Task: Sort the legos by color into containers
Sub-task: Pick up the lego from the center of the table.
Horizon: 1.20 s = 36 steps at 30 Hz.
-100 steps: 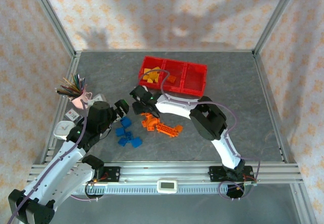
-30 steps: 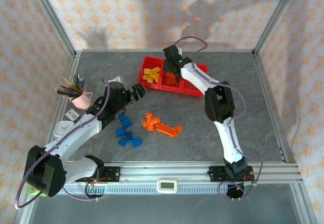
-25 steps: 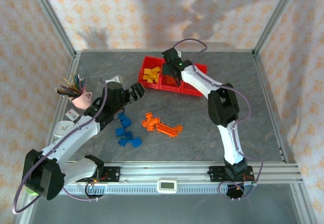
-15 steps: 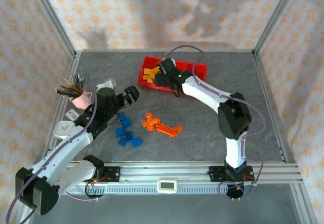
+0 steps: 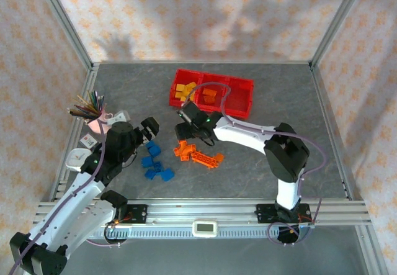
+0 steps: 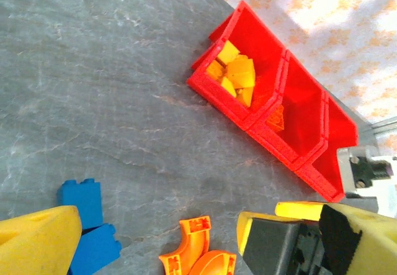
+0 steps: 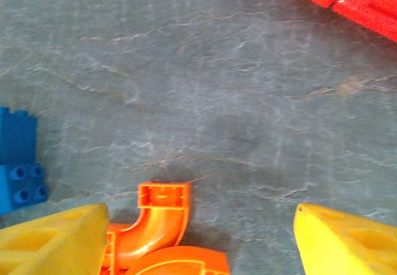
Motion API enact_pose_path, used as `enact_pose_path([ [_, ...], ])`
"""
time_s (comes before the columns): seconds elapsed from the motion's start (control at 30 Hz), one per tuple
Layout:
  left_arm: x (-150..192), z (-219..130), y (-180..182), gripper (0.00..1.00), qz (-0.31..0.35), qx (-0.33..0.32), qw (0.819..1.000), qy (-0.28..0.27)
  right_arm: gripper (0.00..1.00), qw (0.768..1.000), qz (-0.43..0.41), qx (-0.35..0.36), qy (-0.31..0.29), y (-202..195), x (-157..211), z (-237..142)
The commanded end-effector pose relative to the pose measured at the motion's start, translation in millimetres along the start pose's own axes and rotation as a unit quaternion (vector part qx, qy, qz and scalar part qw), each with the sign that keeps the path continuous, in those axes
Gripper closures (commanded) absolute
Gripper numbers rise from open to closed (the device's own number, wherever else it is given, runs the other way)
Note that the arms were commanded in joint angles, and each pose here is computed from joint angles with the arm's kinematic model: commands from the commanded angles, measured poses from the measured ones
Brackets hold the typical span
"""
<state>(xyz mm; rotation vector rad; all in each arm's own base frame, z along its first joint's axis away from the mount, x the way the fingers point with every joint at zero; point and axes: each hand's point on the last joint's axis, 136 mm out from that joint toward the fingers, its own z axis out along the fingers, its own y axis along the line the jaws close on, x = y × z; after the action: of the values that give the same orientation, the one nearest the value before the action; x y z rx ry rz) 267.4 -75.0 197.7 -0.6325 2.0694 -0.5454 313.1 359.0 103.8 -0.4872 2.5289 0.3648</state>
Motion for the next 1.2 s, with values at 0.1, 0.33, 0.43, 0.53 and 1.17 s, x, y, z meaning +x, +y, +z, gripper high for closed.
enact_pose_path([
  [0.1,10.8,0.1,23.2,0.01,-0.017,-0.035,0.999,0.005,0.24,1.0,0.003,0.018,0.011,15.4,10.8,23.6],
  [0.33,11.7,-1.2,29.4,0.01,-0.022,-0.044,0.999,0.001,0.32,0.999,0.018,0.037,0.026,21.4,18.2,45.3],
  [0.43,12.0,-1.5,30.5,0.01,-0.023,-0.044,0.999,0.0,0.37,0.998,0.017,0.045,0.033,21.2,20.7,53.6],
  [0.53,13.4,-0.7,31.6,0.0,-0.022,-0.045,0.999,0.001,0.41,0.998,0.013,0.048,0.039,21.7,23.6,60.7],
  [1.17,11.0,-0.8,27.3,0.01,-0.019,-0.039,0.999,0.0,0.69,0.998,0.011,0.054,0.043,24.4,20.5,69.9],
])
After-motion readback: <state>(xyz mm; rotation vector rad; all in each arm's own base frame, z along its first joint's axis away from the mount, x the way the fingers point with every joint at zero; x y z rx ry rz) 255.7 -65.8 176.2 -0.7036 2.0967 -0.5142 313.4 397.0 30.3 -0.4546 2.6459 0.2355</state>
